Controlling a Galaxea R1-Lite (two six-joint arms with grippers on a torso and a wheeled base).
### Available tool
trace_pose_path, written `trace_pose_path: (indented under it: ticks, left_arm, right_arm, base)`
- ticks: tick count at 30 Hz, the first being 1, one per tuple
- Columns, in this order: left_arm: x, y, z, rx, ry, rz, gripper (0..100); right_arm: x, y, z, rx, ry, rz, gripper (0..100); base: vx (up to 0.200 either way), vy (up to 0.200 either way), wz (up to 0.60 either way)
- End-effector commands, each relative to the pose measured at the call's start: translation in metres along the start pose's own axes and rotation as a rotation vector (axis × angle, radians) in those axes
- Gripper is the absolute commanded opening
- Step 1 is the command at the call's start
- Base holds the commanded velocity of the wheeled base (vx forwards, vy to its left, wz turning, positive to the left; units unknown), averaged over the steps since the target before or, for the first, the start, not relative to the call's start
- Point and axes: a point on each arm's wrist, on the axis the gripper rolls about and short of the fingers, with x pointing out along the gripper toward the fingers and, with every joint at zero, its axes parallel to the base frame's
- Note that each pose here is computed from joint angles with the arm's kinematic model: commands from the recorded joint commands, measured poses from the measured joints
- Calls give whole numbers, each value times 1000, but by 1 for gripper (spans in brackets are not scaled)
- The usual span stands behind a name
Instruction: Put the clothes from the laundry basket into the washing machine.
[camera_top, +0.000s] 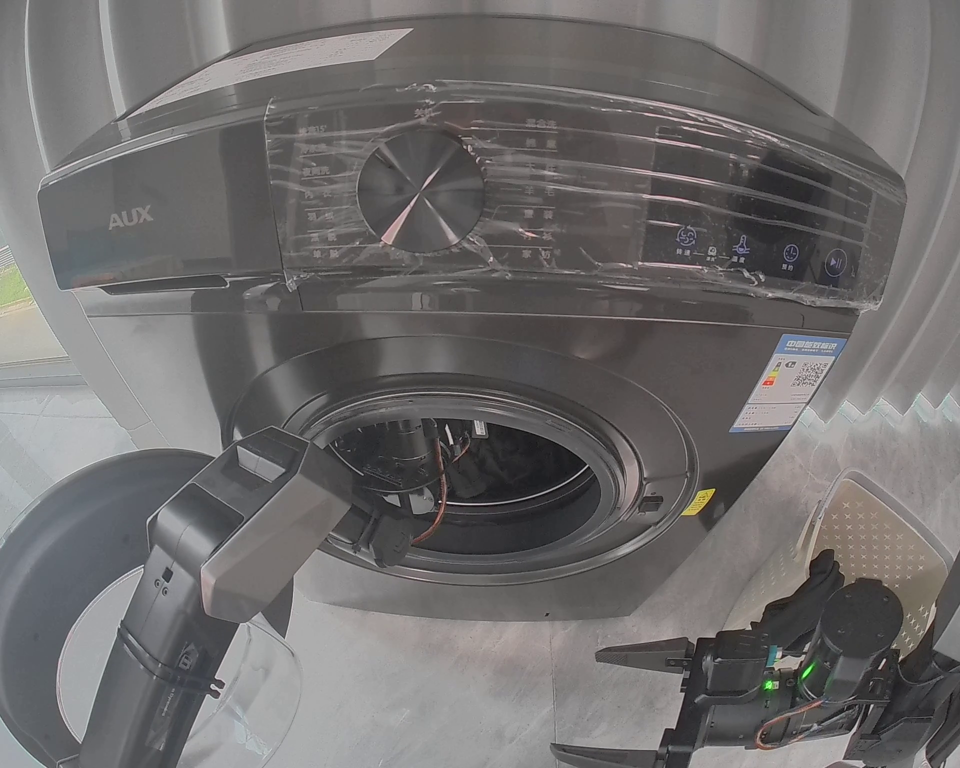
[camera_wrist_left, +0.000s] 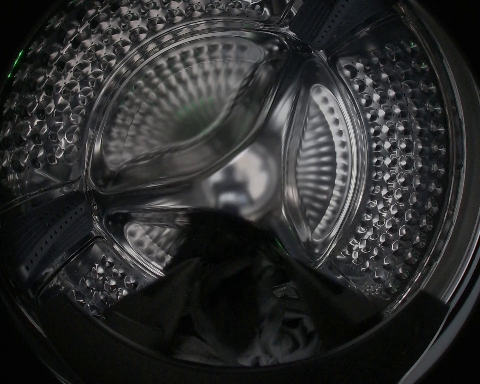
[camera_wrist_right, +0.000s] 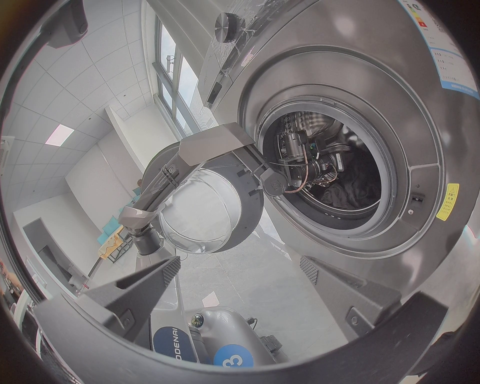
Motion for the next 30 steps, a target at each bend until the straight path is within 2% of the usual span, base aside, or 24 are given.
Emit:
trace_pose_path:
  ticks: [1, 5, 9, 10, 13, 16, 18, 19, 22, 24, 25, 26, 30]
  left_arm:
    - [-1, 1, -1, -2, 2, 2, 100]
    - [-12, 0, 6, 2, 26, -2, 100]
    - [-36, -5, 3, 22, 112, -20, 100]
    - [-51, -12, 0, 28, 146, -40, 100]
    - [-71, -21, -6, 24, 183, -67, 100]
    - [-90, -25, -12, 17, 206, -87, 100]
    - [-90, -25, -12, 17, 206, -87, 100]
    - [-109, -27, -12, 20, 221, -107, 100]
    - [-127, -31, -6, 22, 237, -128, 100]
    - [-150, -37, 8, 9, 245, -161, 100]
    - [-151, -37, 9, 7, 246, -163, 100]
    - [-169, -43, 21, -16, 245, -193, 100]
    - [-211, -52, 51, -65, 226, -270, 100]
  right_arm:
    - [-3, 1, -3, 3, 14, -1, 100]
    - [-3, 0, -3, 4, 13, -2, 100]
    - [-4, 0, -2, 3, 12, -2, 100]
    - [-4, 0, -2, 3, 12, -2, 100]
    - [-3, 0, -3, 2, 13, -2, 100]
    - [-3, 1, -2, 1, 12, 1, 100]
    - [-3, 1, -2, 1, 12, 1, 100]
    - [-4, 1, -2, 0, 10, 1, 100]
    - [-4, 1, -1, 0, 6, -1, 100]
    - [-5, 1, -1, 0, 3, -2, 100]
    - [-5, 1, -1, -2, 3, -2, 100]
    - [-5, 1, 0, -3, 0, -2, 100]
    - [-6, 2, 1, -5, -7, -1, 100]
  base:
    - [0, 0, 0]
    - [0, 0, 0]
    - [0, 0, 0]
    - [0, 0, 0]
    - [0, 0, 0]
    - [0, 0, 0]
    - [0, 0, 0]
    - [0, 0, 0]
    - [0, 0, 0]
    - [0, 0, 0]
    - [0, 0, 0]
    - [0, 0, 0]
    - [0, 0, 0]
